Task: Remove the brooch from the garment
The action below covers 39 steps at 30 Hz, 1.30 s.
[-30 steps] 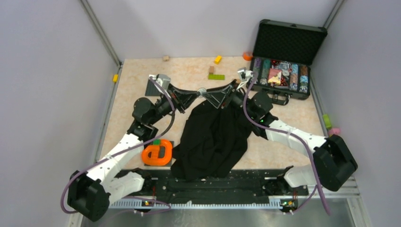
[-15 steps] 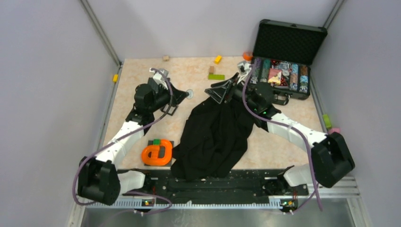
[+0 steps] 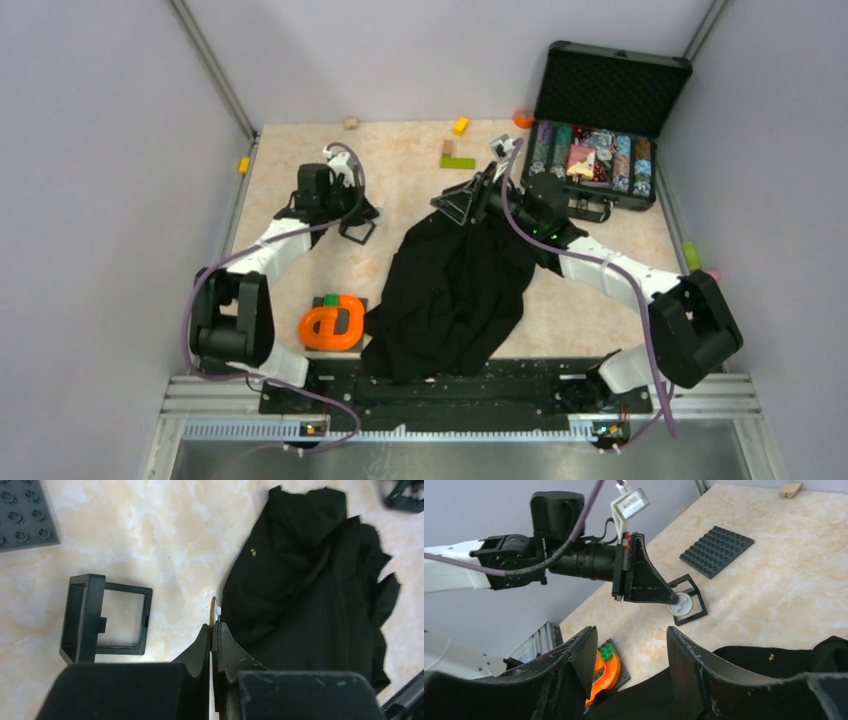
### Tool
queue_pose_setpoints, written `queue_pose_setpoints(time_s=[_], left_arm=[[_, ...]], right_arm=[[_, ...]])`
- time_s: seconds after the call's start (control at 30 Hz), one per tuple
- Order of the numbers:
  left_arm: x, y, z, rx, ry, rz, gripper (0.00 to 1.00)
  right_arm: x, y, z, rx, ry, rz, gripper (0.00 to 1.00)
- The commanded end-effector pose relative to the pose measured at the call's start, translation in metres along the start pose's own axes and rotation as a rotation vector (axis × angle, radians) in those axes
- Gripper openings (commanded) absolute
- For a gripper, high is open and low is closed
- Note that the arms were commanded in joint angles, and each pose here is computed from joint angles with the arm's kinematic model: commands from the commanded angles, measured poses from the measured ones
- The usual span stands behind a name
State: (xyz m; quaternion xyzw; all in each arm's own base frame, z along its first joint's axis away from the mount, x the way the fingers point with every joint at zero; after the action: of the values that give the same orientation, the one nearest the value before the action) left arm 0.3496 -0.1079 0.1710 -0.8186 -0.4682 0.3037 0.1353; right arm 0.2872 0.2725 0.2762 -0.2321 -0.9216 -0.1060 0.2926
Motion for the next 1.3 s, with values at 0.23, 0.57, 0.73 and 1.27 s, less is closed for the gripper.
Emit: queue_pose_setpoints(time_s=[0.23, 0.57, 0.73, 1.27], left_arm=[[-0.007, 0.003, -0.011, 0.105, 0.055, 0.079, 0.0], [-0.069, -0.033, -0.039, -0.096, -0.034, 0.681, 0.0], [-0.077, -0.041, -0.04, -0.113, -0.052, 0.775, 0.0], [-0.085, -0.044, -0.042, -0.135, -0.086, 0.865, 0.0]], right_arm=[[-0.037, 0.039, 0.022, 0.156, 0.106, 0.052, 0.58], [-0.035, 0.023, 0.016, 0.068, 0.165, -0.053, 0.46], [-0.036, 0.028, 0.014, 0.05, 0.272, -0.132, 0.4], [-0.023, 0.035, 0.019, 0.068, 0.322, -0.266, 0.36]])
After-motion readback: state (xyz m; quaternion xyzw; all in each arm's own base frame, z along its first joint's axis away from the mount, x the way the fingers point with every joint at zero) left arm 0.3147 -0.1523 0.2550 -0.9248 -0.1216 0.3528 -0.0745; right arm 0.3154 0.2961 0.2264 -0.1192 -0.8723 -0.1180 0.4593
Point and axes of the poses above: each gripper's point midway between its finger pads, its own y axis out along the fingers, its own x axis along the line the jaws close on, z = x × y, the point moved 6 cm from there along -y, back along the fingers, and after that the axes turned 6 degrees about y, right-handed, at the moved point
